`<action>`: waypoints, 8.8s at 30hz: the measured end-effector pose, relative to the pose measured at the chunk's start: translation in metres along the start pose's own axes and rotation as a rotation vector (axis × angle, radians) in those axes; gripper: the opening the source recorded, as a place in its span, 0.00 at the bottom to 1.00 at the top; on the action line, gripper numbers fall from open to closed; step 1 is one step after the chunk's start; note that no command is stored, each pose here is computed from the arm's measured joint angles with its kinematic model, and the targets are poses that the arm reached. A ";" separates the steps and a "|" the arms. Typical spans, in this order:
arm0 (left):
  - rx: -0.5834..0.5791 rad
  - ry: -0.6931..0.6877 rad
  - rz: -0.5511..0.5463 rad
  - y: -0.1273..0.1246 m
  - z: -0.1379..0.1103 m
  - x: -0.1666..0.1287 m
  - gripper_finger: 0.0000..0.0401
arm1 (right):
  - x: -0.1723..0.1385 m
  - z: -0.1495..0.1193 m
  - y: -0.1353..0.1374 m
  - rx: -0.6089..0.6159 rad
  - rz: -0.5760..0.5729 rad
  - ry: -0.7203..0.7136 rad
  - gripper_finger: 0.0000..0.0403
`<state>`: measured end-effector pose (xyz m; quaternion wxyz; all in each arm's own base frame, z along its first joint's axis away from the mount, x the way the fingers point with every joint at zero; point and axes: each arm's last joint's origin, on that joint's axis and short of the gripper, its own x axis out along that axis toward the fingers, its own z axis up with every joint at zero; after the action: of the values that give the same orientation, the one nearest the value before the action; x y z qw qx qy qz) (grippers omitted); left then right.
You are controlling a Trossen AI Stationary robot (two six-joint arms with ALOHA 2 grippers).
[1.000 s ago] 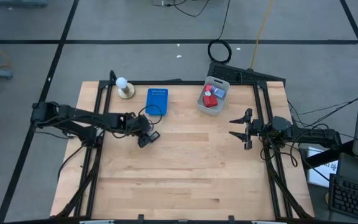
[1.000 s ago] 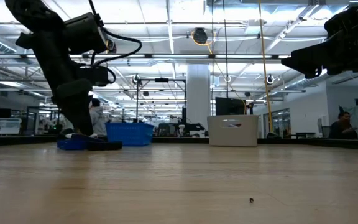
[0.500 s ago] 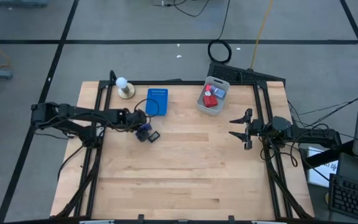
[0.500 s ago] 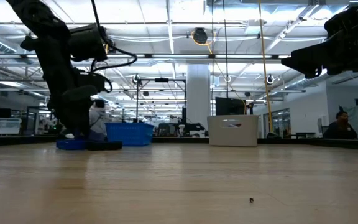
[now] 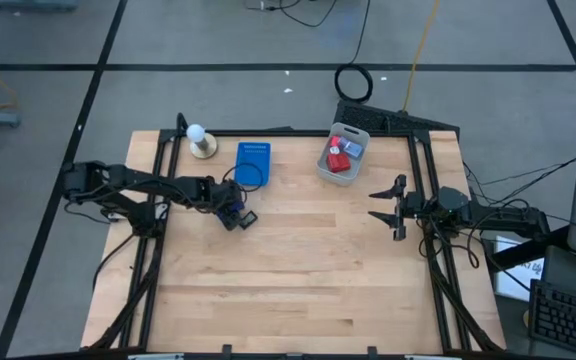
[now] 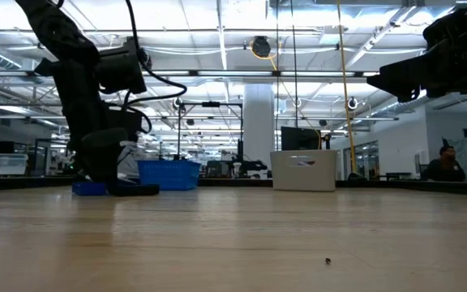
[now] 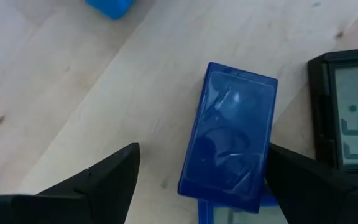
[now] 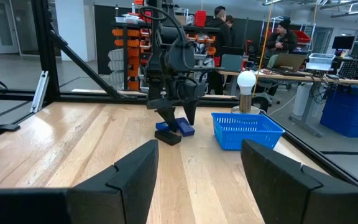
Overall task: Pick & Place Office items
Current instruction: Put the left blue digital clock into the blue bin, then put the blue digital clock into the blue bin
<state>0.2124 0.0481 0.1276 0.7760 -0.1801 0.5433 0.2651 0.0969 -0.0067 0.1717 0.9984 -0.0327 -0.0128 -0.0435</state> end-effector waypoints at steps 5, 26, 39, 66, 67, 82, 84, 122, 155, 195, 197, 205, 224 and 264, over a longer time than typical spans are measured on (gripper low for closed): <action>0.055 0.014 0.005 -0.001 0.000 0.004 0.84 | 0.000 0.000 0.000 0.000 0.000 0.000 0.55; 0.092 0.032 -0.051 -0.002 -0.001 0.005 0.38 | 0.000 0.000 0.000 0.000 0.000 0.000 0.55; 0.084 -0.050 -0.005 -0.002 -0.002 -0.009 0.39 | 0.000 0.000 0.000 0.000 0.000 0.000 0.55; 0.012 -0.639 -0.032 0.008 0.032 -0.078 0.39 | 0.000 0.000 0.000 0.000 0.000 -0.001 0.55; -0.005 -0.655 -0.025 0.010 0.034 -0.078 0.39 | 0.000 0.000 0.000 0.000 0.000 0.000 0.55; -0.212 -0.680 -0.011 0.056 0.053 -0.079 0.38 | 0.000 0.000 0.000 0.000 0.000 0.000 0.55; -0.225 -0.669 -0.008 0.060 0.058 -0.084 0.38 | 0.000 0.000 0.000 0.000 0.000 0.000 0.55; -0.273 -0.312 0.032 0.069 0.114 0.024 0.45 | 0.000 0.000 0.000 0.000 0.000 0.000 0.55; -0.178 -0.491 -0.102 0.053 0.114 -0.050 0.43 | 0.000 0.000 0.000 0.000 0.000 0.000 0.55; 0.217 -0.021 0.149 -0.041 -0.010 -0.067 0.68 | 0.000 0.000 0.000 0.000 0.000 -0.001 0.55; 0.240 -0.007 0.171 -0.038 -0.014 -0.062 0.68 | 0.000 0.000 0.000 0.000 0.000 -0.001 0.55; 0.249 -0.068 0.252 -0.024 -0.014 -0.046 0.69 | 0.000 0.000 0.000 0.000 0.000 -0.001 0.55; 0.151 0.101 0.065 -0.016 -0.022 -0.034 0.69 | 0.000 0.000 0.000 0.000 0.000 0.000 0.55; 0.568 -0.055 -0.249 -0.050 -0.023 -0.036 0.69 | 0.000 0.000 0.000 0.000 0.000 0.000 0.55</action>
<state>0.2162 -0.0125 0.1528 0.8363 -0.0140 0.5480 0.0106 0.0969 -0.0067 0.1717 0.9984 -0.0328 -0.0130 -0.0437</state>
